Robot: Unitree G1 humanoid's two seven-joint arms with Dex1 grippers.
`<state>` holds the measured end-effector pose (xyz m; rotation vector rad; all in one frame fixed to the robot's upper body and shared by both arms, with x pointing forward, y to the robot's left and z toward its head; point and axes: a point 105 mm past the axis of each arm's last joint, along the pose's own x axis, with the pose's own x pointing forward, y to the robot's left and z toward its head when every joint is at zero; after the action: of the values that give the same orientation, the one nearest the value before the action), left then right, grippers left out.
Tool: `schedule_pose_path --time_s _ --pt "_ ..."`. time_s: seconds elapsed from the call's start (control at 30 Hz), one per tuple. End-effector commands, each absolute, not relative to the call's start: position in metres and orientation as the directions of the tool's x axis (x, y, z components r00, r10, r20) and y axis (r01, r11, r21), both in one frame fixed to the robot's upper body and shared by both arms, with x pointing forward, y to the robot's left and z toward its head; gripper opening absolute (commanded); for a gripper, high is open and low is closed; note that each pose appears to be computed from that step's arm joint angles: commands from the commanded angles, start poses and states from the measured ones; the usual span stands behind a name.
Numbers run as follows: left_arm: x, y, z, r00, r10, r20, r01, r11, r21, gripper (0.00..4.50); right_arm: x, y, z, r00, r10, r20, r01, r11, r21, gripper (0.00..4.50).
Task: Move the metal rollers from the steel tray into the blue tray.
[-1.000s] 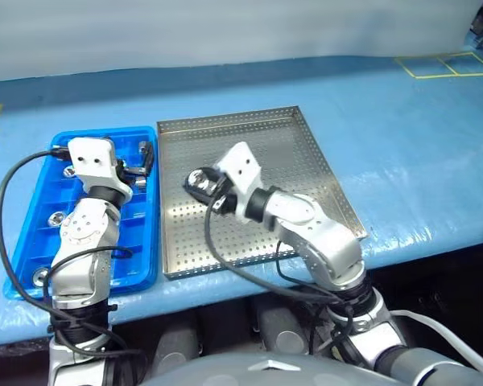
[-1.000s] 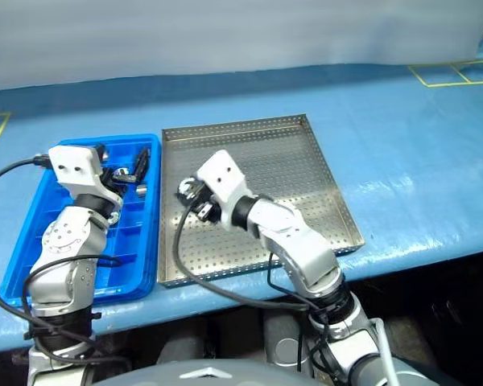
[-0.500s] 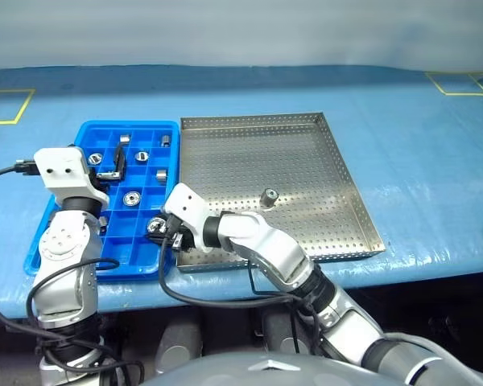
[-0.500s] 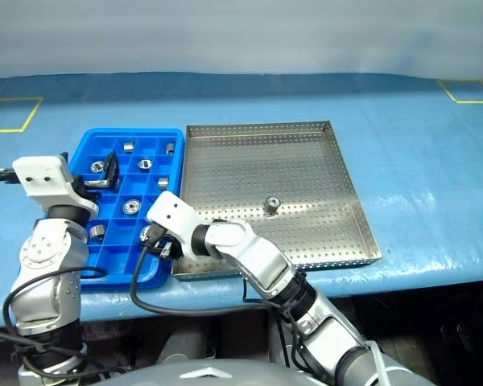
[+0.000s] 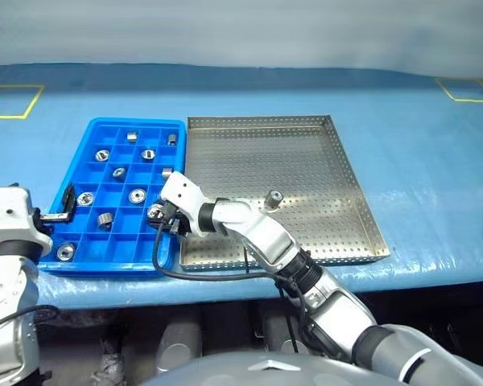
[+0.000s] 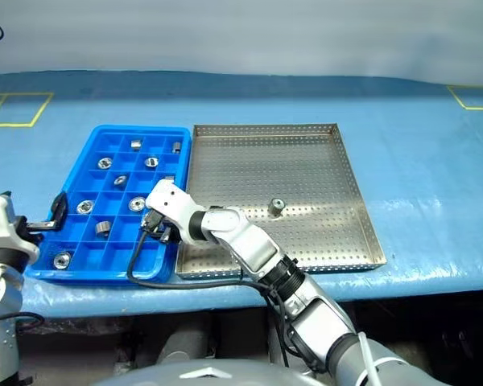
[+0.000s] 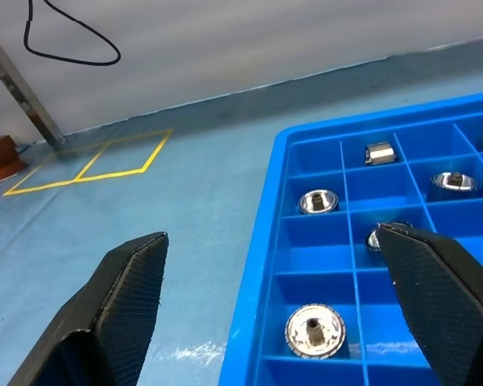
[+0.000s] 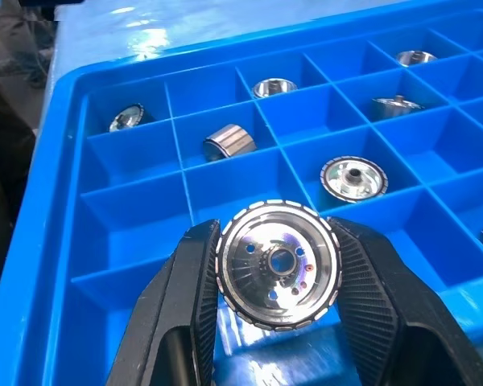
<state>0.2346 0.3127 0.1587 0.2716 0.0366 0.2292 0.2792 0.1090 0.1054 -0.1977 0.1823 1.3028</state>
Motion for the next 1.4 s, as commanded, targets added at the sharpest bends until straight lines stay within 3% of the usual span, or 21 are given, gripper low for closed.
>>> schedule_pose_path --time_s 0.03,0.43,0.6,0.83,1.0,1.2,1.4 --pt "0.232 0.305 0.178 0.982 0.181 0.048 -0.187 0.936 0.298 4.5 0.279 0.116 0.118 0.241 0.951 -0.195 -0.97 0.233 -0.065 1.7" --pt "0.235 0.29 0.176 0.992 0.122 0.035 -0.127 0.947 0.297 4.5 0.299 0.113 0.107 0.283 0.932 -0.224 -0.959 0.281 -0.041 1.7" --pt "0.237 0.291 0.177 0.992 0.122 0.041 -0.129 0.947 0.294 4.5 0.289 0.113 0.115 0.257 0.948 -0.186 -0.966 0.255 -0.037 3.19" --pt "0.246 0.284 0.176 0.995 0.088 0.039 -0.096 0.954 0.284 4.5 0.282 0.106 0.131 0.271 0.953 -0.133 -0.962 0.263 -0.074 3.19" --pt "0.259 0.261 0.172 0.999 -0.005 0.033 -0.004 0.969 0.247 4.5 0.309 0.067 0.16 0.472 0.88 -0.042 -0.871 0.459 -0.177 3.19" --pt "0.281 0.222 0.167 0.991 -0.123 0.062 0.111 0.979 0.171 4.5 0.356 -0.017 0.153 0.767 0.638 -0.071 -0.635 0.739 -0.225 3.19" --pt "0.297 0.193 0.166 0.971 -0.229 0.07 0.217 0.965 0.147 4.5 0.358 -0.071 0.131 0.868 0.475 -0.146 -0.496 0.845 -0.198 3.19"
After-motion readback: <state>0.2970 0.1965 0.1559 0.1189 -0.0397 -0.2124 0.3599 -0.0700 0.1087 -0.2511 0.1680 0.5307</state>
